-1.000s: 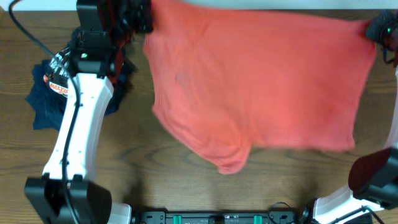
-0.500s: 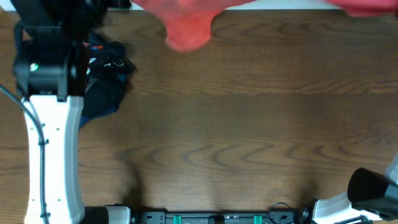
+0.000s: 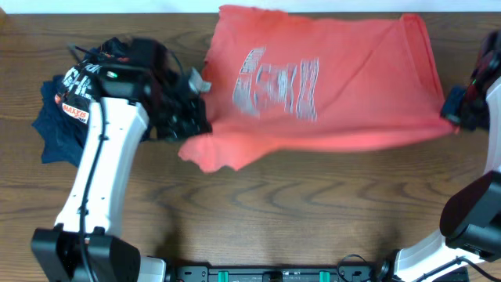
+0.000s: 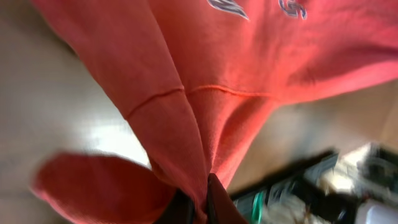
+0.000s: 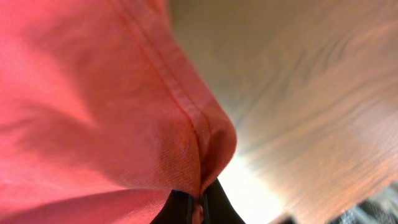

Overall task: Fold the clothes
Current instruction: 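Lay the lifted shirt down flat on the table center with both grippers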

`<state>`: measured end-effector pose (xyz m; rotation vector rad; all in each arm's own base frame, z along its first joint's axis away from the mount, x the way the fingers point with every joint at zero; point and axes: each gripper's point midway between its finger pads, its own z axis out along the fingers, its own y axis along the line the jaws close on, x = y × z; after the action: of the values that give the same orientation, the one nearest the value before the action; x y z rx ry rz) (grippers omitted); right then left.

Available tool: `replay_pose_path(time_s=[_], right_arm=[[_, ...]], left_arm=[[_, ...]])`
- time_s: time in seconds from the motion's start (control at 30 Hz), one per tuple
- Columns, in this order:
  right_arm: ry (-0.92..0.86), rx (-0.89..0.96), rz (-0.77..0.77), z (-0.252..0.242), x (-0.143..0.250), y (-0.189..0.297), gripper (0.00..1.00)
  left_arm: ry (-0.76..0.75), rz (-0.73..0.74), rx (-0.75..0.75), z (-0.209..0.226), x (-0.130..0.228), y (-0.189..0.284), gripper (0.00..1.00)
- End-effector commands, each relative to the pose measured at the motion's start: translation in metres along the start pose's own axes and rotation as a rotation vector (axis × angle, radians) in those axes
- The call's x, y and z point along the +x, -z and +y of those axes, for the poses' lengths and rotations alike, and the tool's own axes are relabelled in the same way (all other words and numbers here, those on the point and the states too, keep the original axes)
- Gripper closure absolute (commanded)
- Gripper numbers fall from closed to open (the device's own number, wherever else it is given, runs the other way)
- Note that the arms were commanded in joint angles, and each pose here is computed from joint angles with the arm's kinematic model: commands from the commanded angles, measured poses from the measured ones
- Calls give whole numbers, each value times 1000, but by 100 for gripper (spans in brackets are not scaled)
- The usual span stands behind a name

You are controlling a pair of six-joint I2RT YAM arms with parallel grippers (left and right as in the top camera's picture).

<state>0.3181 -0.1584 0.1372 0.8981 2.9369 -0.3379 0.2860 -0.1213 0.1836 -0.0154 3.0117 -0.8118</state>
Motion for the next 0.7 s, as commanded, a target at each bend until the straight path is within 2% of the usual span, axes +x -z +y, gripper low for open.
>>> replay_pose_path(time_s=[0.0, 0.17, 0.3, 0.43, 0.67], right_arm=[[-64, 65, 96, -23, 26, -27, 99], [-127, 74, 202, -39, 56, -49, 99], [-158, 68, 227, -48, 68, -53, 99], [-178, 58, 222, -52, 77, -49, 99], [-190, 30, 191, -49, 88, -44, 99]], left_arm=[[-2, 138, -16, 15, 36, -26, 94], [68, 277, -158, 52, 75, -40, 94], [89, 333, -209, 62, 93, -36, 94], [80, 313, -217, 60, 101, -28, 94], [74, 194, -206, 56, 116, -16, 94]])
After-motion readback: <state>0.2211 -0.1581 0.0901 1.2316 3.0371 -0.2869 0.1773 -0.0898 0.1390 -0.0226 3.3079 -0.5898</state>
